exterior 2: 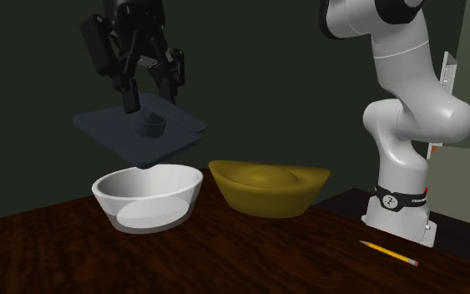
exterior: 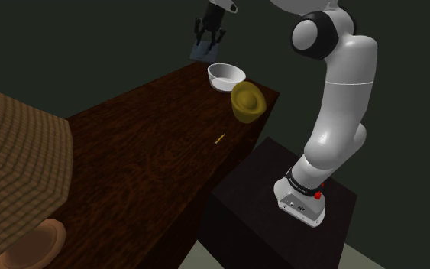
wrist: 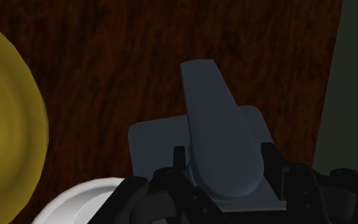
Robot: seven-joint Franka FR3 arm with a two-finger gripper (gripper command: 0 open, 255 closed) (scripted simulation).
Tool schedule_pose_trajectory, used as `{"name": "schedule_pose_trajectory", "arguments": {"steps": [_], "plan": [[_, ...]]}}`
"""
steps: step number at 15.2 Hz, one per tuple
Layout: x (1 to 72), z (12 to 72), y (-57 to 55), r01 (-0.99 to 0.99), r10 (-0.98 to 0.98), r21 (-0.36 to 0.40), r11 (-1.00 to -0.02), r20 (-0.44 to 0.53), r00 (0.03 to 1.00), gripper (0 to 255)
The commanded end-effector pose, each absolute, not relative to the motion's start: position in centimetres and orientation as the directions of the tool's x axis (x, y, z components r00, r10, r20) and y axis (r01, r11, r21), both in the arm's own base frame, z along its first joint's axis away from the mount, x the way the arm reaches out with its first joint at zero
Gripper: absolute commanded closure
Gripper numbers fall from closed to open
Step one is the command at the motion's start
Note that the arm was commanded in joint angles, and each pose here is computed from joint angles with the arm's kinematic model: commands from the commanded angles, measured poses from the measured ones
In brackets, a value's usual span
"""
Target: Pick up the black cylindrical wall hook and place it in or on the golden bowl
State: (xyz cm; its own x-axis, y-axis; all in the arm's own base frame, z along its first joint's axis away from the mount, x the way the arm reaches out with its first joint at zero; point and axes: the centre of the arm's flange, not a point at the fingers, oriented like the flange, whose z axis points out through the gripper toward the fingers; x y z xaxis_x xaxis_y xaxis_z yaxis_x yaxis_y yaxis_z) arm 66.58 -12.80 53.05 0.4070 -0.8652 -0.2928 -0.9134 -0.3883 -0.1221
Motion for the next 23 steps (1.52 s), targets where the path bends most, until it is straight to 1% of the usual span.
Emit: {"name": "schedule_pose_trajectory", "arguments": {"steps": [1,19,20,23], "plan": [[64.7,53.5,-13.3,-0.913,-0.865,-0.122,-0.388,-0.293,0.407,255],[41.4,55.4,-17.8,-0.913,-0.865,-0.122,-0.388,-0.293,0.407,255],[39.3,55.6,-18.3,-0.913,-0.865,-0.122,-0.388,-0.293,0.407,255],[39.3,54.0,-18.3,-0.913,-0.865,-0.122,-0.388,-0.293,0.407,255]]}}
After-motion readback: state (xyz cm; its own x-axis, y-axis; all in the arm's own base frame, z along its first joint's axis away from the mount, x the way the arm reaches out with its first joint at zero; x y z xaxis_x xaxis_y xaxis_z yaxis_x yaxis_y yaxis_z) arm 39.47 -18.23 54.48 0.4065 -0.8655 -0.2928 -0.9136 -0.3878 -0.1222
